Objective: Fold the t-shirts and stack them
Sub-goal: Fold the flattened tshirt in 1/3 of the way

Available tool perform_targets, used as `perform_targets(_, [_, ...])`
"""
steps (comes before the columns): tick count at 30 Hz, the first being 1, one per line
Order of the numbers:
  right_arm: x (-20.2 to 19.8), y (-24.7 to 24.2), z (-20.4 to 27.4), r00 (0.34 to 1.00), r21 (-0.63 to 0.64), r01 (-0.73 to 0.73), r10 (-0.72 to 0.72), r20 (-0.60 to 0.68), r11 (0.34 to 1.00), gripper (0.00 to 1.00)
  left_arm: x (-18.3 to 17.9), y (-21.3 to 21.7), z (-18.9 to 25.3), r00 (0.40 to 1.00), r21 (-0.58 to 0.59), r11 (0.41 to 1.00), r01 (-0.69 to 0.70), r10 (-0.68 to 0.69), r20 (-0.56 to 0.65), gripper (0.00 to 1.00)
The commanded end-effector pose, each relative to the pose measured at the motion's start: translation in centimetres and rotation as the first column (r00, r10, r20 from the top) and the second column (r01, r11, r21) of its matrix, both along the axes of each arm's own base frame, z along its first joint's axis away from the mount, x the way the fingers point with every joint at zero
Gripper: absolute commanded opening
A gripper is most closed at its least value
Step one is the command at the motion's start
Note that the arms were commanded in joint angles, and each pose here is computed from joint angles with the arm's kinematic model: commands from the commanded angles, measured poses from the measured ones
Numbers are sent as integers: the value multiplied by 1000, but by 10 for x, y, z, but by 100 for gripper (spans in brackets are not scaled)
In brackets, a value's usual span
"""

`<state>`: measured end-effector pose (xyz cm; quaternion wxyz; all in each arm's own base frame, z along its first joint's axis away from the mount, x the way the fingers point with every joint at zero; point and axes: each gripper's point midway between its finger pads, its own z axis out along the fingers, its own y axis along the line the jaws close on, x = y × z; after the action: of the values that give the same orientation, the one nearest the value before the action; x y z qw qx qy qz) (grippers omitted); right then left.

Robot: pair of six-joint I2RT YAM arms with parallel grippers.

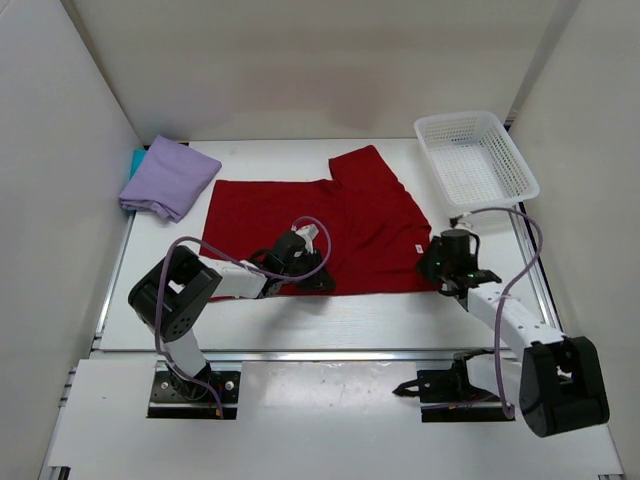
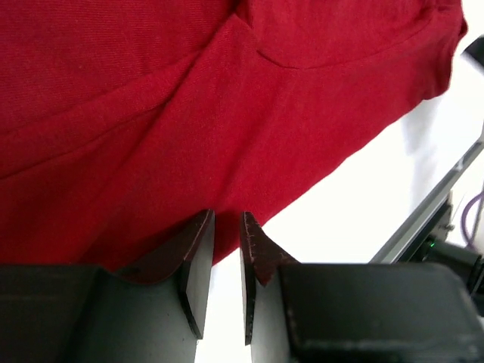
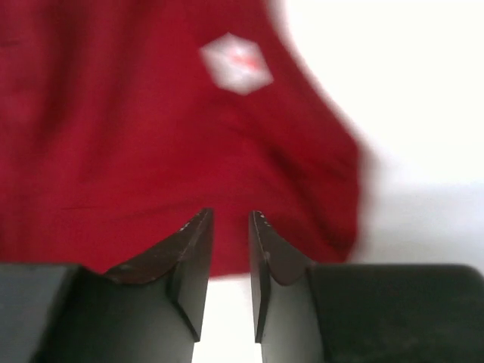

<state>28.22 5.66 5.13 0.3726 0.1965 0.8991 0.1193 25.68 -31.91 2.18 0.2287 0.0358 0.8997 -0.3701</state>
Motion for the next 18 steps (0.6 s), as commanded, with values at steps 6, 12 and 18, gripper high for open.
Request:
perform_targets(6, [11, 103, -6, 949, -39, -316, 315, -27, 948, 0, -24, 13, 9, 999, 79, 997, 25, -27, 17, 33])
perform_targets(12, [-16, 61, -43, 979, -36, -168, 162, -127, 985, 0, -22, 32, 11, 999, 84, 996, -20, 17, 35, 36])
perform_targets(18, [-69, 27, -67, 980, 4, -52, 52, -190, 999, 0, -13, 41, 26, 994, 60, 995, -75, 69, 85, 39])
